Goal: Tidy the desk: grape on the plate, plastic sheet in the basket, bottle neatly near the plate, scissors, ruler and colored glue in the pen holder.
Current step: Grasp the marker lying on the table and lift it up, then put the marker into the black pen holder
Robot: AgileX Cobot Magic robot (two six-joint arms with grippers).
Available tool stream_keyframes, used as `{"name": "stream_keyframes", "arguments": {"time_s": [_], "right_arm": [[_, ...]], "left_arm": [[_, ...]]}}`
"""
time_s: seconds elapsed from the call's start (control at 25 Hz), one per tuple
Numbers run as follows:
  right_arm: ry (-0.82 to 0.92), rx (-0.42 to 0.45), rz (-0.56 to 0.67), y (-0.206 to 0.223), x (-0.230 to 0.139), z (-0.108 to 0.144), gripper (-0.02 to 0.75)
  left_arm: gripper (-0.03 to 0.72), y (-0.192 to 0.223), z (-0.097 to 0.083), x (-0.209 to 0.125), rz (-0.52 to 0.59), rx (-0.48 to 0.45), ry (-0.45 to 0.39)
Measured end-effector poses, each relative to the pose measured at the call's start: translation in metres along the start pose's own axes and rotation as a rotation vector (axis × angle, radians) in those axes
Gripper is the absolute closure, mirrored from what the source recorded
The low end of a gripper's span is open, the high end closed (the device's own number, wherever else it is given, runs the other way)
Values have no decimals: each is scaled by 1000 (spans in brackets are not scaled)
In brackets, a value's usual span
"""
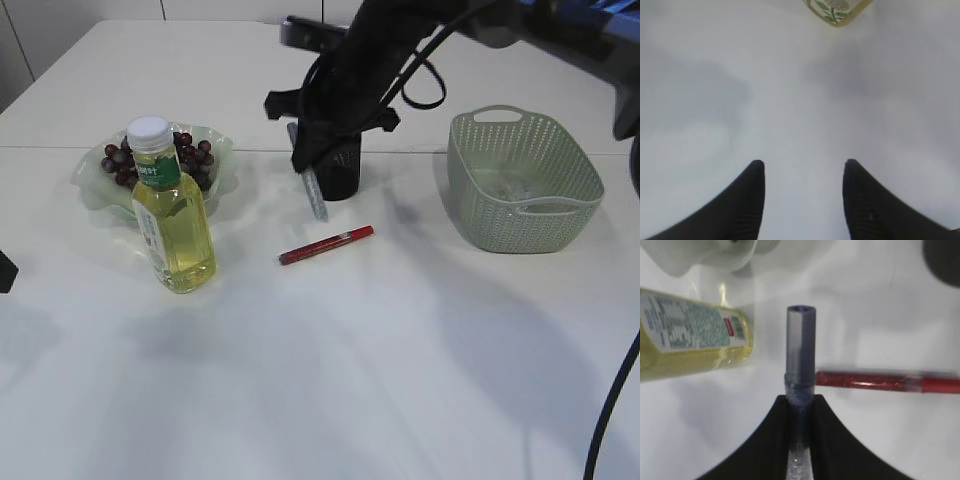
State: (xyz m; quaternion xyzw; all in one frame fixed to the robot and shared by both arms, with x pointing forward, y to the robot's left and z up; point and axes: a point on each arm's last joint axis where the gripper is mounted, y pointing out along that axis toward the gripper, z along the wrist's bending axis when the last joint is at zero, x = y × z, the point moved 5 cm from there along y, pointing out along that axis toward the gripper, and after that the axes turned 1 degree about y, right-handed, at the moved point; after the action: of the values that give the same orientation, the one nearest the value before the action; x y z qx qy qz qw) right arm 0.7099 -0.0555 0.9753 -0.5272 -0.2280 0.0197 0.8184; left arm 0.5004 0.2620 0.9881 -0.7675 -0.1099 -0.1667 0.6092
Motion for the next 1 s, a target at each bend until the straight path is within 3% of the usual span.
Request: {"name": "stream_keyframes", "arguments": {"time_s": [0.24,0.36,0.52,0.76,1.0], "right_arm": [[77,61,-123,-44,23,-55,626],[55,155,-210,-58,33,-64,626],[-2,233,-421,-68,59,-65,626],[-180,192,-612,-62,81,-72,626],[-273,106,-715,-47,92,-89,626]], "left_arm": [[316,0,0,-1,4,-2,-1],[316,0,-2,0,3,-17,-14],[316,0,-6,0,-1,-44,-39],[316,0,-7,1,-3,-53,-47],[316,0,-8,1,-4,-55,-48]]}}
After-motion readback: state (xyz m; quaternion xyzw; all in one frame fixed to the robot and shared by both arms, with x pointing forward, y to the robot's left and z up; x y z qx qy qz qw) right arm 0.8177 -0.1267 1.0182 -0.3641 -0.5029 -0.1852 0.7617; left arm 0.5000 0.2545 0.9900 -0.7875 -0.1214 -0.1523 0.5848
